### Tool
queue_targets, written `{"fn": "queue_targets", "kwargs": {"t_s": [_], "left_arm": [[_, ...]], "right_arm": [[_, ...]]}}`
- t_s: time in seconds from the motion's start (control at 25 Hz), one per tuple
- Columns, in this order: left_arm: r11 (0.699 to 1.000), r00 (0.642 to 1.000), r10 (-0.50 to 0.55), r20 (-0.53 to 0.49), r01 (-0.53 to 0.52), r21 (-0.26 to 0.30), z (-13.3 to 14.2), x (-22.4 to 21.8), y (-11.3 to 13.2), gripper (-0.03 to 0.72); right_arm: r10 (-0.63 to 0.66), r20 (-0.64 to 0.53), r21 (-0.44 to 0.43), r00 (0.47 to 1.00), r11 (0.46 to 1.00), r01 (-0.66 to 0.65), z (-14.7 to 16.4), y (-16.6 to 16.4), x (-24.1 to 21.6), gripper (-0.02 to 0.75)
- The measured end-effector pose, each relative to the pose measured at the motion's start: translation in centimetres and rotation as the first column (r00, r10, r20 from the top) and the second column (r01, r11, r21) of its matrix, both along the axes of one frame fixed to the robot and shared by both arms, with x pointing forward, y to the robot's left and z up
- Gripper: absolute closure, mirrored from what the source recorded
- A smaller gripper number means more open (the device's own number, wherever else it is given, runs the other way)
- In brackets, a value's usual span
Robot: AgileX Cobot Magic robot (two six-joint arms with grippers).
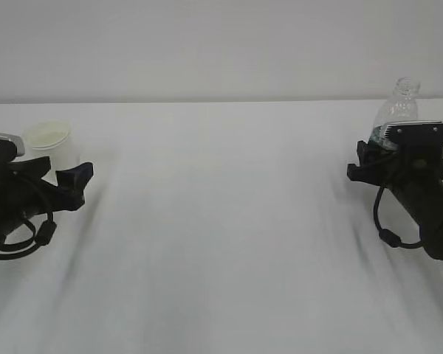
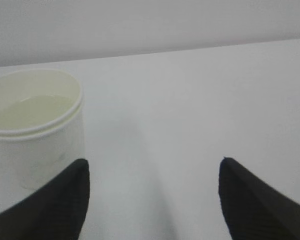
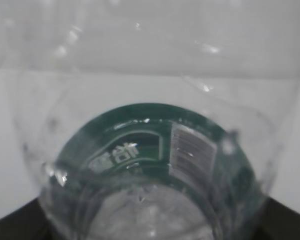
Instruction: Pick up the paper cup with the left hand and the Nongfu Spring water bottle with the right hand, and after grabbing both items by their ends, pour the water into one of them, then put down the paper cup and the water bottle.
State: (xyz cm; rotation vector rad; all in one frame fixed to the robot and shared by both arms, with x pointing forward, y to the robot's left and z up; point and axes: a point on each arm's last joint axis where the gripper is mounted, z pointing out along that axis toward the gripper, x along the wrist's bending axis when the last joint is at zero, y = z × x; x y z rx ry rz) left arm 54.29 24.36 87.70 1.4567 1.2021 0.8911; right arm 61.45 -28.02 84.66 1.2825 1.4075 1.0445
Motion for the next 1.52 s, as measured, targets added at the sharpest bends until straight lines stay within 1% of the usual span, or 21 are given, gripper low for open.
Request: {"fn": "queue_targets", "kwargs": {"t_s": [0.28,0.44,1.08,1.32,1.4,1.52], "left_arm": [[0.996,0.996,0.087,0.017,-0.087,-0.022,0.6,0.2,0.7,0.118],[0.994,0.995,0.102,0.017,-0.102,-0.025,0.7,0.2,0.8,0.121],[0.994,0.994,0.111,0.017,-0.110,-0.026,0.7,0.2,0.9,0.139],[0.994,0.994,0.111,0.017,-0.110,-0.026,0.7,0.2,0.9,0.146],[0.994,0.994,0.111,0.017,-0.110,-0.026,0.7,0.2,0.9,0.147],[0.994,0.994,0.111,0.017,-0.110,-0.026,0.7,0.2,0.9,0.148]], "right_arm": [[-0.014,-0.010,0.007,1.000,1.000,0.014,-1.1,0.0,1.0,0.266],[-0.021,-0.027,0.010,0.999,1.000,0.021,-1.7,-0.1,1.3,0.266],[-0.036,0.018,0.015,0.999,0.999,0.035,-2.6,-0.1,2.4,0.266],[0.002,0.029,0.005,1.000,1.000,-0.002,-2.5,0.2,2.4,0.266],[0.016,0.032,0.001,0.999,1.000,-0.016,-2.5,0.3,2.3,0.255],[0.029,0.019,-0.002,0.999,1.000,-0.029,-2.7,0.4,2.2,0.199]]}}
